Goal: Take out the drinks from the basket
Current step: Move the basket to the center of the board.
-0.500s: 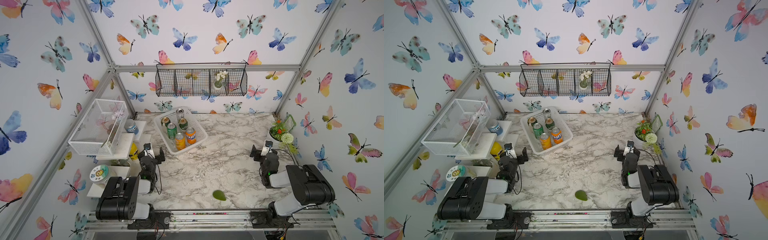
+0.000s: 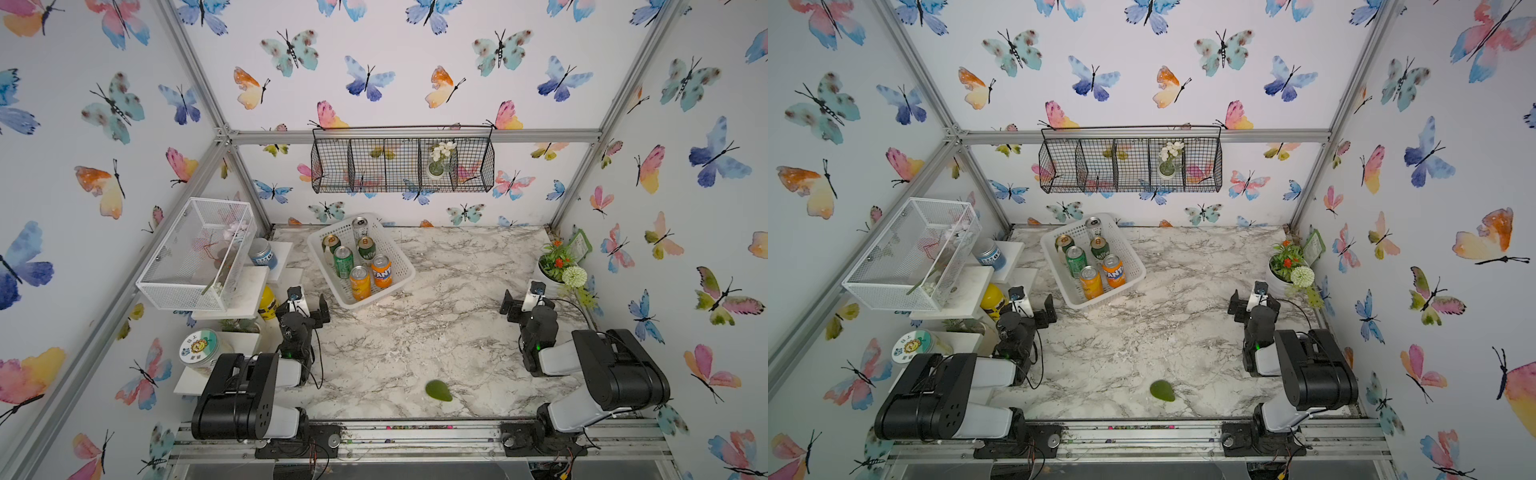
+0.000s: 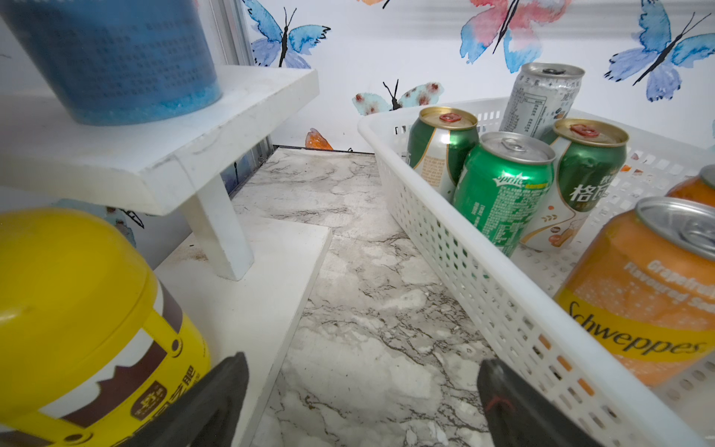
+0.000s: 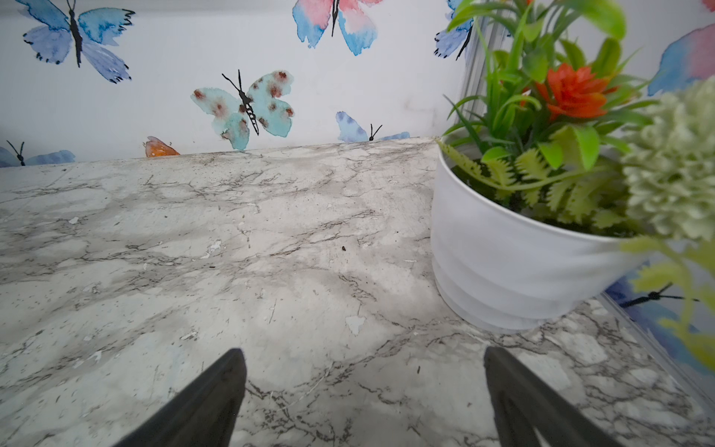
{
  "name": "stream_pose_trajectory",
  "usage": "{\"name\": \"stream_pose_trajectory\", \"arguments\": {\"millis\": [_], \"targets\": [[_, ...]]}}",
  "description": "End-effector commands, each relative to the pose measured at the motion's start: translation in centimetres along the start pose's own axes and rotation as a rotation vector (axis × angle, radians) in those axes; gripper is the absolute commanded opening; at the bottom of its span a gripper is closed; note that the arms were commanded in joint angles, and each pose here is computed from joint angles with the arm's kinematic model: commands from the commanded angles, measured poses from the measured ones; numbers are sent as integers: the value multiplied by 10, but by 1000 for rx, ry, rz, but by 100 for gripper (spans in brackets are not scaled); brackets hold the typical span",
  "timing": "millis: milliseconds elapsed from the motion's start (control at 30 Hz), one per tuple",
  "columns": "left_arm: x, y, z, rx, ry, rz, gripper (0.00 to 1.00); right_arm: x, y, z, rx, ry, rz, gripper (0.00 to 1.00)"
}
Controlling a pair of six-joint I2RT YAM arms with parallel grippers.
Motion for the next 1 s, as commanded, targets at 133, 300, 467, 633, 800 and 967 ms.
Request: {"name": "stream_pose_trajectory", "arguments": {"millis": [133, 300, 467, 633, 800, 967], "targets": [[-6, -2, -4, 25, 8, -12, 99, -5, -1, 0, -10, 0, -20, 99], [-6, -2, -4, 24, 8, -12, 99, -6, -2, 0, -7, 2, -16, 99], [-6, -2, -4, 24, 8, -13, 99, -6, -2, 0, -7, 2, -17, 99], [-25, -18, -5, -32, 16, 67, 99, -23, -17, 1, -26, 5, 105, 99], [-44, -17, -7, -47, 23, 52, 99, -31, -35, 4, -32, -52, 224, 99], [-78, -8, -9, -60, 98, -58, 99, -41, -32, -11, 96, -99, 223, 98]]}}
Point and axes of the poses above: each gripper's point midway between its finger pads, its own y axis back along the fingers, its own z axis along the line the jaws close on, x = y × z, the point moved 6 cm from there along y, back along the fingers, and after that the axes turned 9 degrees about y, right-handed, at the moved point
